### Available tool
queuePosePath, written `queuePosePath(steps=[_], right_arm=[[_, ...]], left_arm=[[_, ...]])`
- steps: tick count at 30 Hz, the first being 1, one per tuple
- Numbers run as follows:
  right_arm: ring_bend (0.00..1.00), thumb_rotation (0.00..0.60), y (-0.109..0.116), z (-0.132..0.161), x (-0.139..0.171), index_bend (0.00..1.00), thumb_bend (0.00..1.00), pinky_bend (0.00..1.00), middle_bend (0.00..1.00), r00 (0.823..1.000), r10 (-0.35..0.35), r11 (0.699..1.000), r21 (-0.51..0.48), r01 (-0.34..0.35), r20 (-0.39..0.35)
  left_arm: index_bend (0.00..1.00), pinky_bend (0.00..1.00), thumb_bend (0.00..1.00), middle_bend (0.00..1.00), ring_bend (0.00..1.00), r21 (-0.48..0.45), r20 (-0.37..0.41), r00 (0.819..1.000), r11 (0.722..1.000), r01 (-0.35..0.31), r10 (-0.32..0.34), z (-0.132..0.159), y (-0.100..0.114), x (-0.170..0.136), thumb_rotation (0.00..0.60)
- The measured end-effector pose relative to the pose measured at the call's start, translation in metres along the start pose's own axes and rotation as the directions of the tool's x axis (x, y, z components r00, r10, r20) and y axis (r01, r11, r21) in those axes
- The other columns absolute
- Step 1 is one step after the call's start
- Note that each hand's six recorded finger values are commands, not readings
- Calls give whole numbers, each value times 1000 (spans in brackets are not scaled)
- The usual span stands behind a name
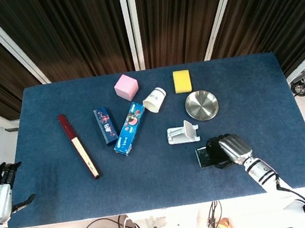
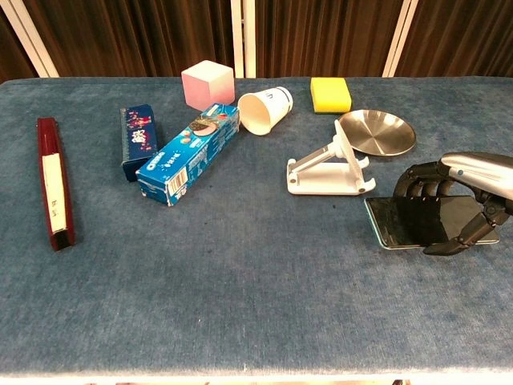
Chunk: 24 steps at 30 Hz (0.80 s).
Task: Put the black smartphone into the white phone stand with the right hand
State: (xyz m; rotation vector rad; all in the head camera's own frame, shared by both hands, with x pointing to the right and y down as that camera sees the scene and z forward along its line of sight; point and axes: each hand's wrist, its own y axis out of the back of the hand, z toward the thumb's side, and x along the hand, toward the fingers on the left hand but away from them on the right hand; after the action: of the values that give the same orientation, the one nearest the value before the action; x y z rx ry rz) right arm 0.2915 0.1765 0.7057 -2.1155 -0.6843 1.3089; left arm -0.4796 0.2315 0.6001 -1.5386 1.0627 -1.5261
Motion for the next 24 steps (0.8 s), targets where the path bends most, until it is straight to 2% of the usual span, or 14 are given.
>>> queuePosePath(steps=[6, 15, 20, 24], right_arm=[[430, 600, 12, 1, 0, 687, 495, 506, 531, 1000, -28, 999, -20, 28, -13], [430, 600, 26, 0, 0, 684, 495, 504, 532, 992, -108, 981, -170, 97, -59], [426, 600, 35, -3, -2, 681, 495, 498, 531, 980, -185, 936, -320, 151, -80], [421, 600, 41, -3, -9, 681, 495, 478, 531, 964, -251, 869, -459, 184, -89]], left_arm=[[130, 0, 65, 158, 48, 1, 2, 1000, 1000, 2, -2, 1, 0, 0, 600], [130, 0, 64, 158, 49, 6, 3, 1000, 1000, 0, 0, 2, 3, 1, 600], [130, 0, 64, 158, 49, 8, 7, 1000, 1000, -4, 4, 4, 4, 1, 600], [130, 0, 64, 158, 48, 12, 9, 1000, 1000, -4, 4, 5, 6, 0, 600]])
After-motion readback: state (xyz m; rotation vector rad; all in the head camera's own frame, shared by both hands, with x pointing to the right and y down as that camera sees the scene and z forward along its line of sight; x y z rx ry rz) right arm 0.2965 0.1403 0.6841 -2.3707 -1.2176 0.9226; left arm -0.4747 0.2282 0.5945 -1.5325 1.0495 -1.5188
